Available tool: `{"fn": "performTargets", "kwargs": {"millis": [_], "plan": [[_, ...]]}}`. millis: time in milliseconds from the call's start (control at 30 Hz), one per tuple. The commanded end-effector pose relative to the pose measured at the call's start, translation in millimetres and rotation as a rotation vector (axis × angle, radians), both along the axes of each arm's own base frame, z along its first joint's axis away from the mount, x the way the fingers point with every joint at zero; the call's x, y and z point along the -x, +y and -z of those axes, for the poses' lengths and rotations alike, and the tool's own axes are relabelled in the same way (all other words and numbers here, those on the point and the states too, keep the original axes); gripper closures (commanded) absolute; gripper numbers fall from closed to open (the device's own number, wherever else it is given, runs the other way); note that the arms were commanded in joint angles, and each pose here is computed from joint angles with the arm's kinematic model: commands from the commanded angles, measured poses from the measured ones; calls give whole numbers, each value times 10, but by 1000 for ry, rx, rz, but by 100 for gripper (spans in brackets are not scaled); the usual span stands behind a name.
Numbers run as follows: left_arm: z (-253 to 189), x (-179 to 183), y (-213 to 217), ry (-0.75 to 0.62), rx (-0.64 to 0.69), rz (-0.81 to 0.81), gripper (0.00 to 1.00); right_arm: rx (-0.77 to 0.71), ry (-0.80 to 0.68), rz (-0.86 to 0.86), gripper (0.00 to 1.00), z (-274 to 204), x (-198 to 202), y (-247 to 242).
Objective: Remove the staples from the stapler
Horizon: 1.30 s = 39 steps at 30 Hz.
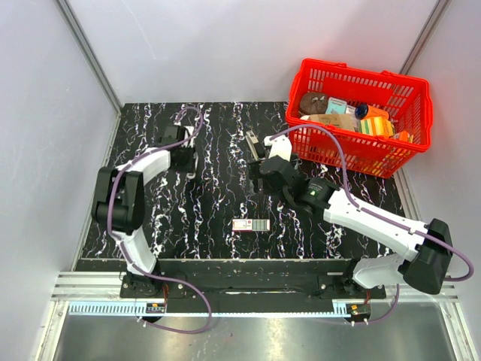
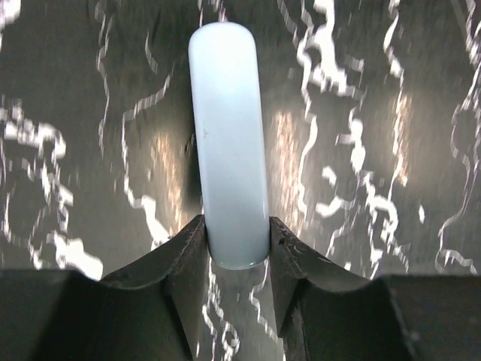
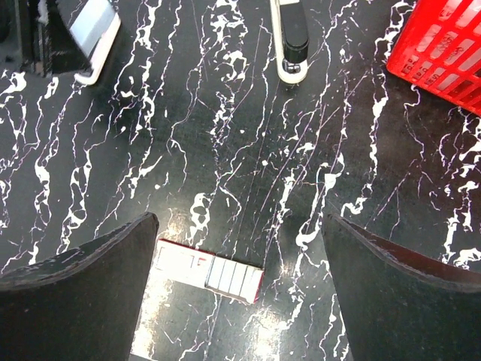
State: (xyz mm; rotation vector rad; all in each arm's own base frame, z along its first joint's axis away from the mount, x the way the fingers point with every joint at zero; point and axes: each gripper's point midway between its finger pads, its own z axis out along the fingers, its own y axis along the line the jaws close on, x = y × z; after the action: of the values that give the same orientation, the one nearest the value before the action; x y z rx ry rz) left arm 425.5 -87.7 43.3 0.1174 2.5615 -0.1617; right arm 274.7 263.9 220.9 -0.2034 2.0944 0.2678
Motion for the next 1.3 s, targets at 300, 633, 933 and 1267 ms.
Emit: {"fn": "performTargets", "kwargs": {"millis": [300,633,933,1267], "plan": [[-231,1068,87,-3,-25,48,60,12,81,15,7,424,17,168],[-189,1280,-84,77,55,104,48,42,169,14,9,705,15,319],[-817,1080,99,-46,176,84,1,-1,246,33,7,752,-91,664],[-1135,1089,1219,-112,195,-99,1,-86,322,-96,7,747,-286,1944]]}}
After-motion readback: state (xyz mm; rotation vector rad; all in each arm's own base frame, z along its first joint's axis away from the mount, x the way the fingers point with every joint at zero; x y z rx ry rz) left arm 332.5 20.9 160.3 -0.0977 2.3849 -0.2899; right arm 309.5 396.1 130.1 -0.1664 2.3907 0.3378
